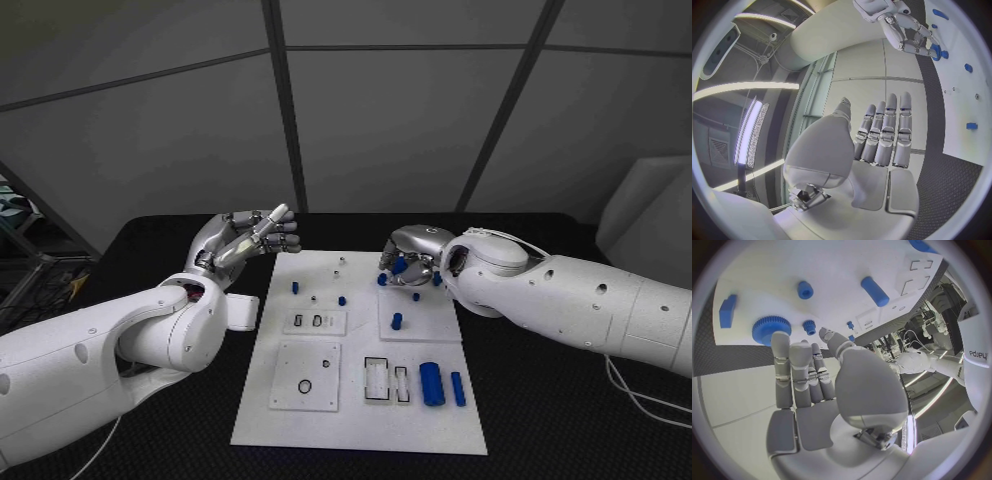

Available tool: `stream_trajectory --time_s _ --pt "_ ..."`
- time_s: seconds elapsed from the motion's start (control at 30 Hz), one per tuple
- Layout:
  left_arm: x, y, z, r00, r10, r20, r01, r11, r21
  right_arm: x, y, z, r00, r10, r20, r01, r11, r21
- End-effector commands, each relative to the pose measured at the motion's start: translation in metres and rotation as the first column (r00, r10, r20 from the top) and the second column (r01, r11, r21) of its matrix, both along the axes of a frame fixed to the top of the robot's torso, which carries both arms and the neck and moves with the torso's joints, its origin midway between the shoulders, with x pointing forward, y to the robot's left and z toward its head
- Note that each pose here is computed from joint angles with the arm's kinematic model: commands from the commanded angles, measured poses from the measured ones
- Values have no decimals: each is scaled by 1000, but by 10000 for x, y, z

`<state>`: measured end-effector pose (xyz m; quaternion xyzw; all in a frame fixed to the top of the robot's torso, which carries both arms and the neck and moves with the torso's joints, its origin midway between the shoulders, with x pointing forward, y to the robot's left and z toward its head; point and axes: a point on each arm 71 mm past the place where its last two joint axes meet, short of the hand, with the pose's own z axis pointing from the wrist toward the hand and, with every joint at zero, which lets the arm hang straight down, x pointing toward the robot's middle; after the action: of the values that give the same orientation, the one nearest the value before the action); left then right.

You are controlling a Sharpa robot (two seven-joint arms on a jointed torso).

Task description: Assemble the parts on the task board

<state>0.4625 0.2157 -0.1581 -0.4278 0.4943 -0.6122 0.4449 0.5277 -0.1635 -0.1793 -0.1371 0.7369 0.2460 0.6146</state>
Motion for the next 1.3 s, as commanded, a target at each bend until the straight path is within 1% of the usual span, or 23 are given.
stream_trajectory --time_s 0.03,0.43,0.6,0.93,1.3 --pt "-8 -21 14 1000 -23 5 23 1000 1 15 -2 -4 1000 -15 9 15 998 -68" --pt "-9 -14 12 1000 -25 1 25 1000 1 40 48 5 999 -14 29 16 998 -57" --pt "-8 -14 10 1000 -27 -2 27 1000 1 47 59 4 999 -15 30 17 998 -56" --pt "-4 -11 5 1000 -29 -6 29 1000 2 72 72 -25 1000 -19 8 20 997 -76" --pt "-3 -10 4 999 -31 -8 31 1000 2 89 138 -53 1000 -8 -16 6 996 -89"
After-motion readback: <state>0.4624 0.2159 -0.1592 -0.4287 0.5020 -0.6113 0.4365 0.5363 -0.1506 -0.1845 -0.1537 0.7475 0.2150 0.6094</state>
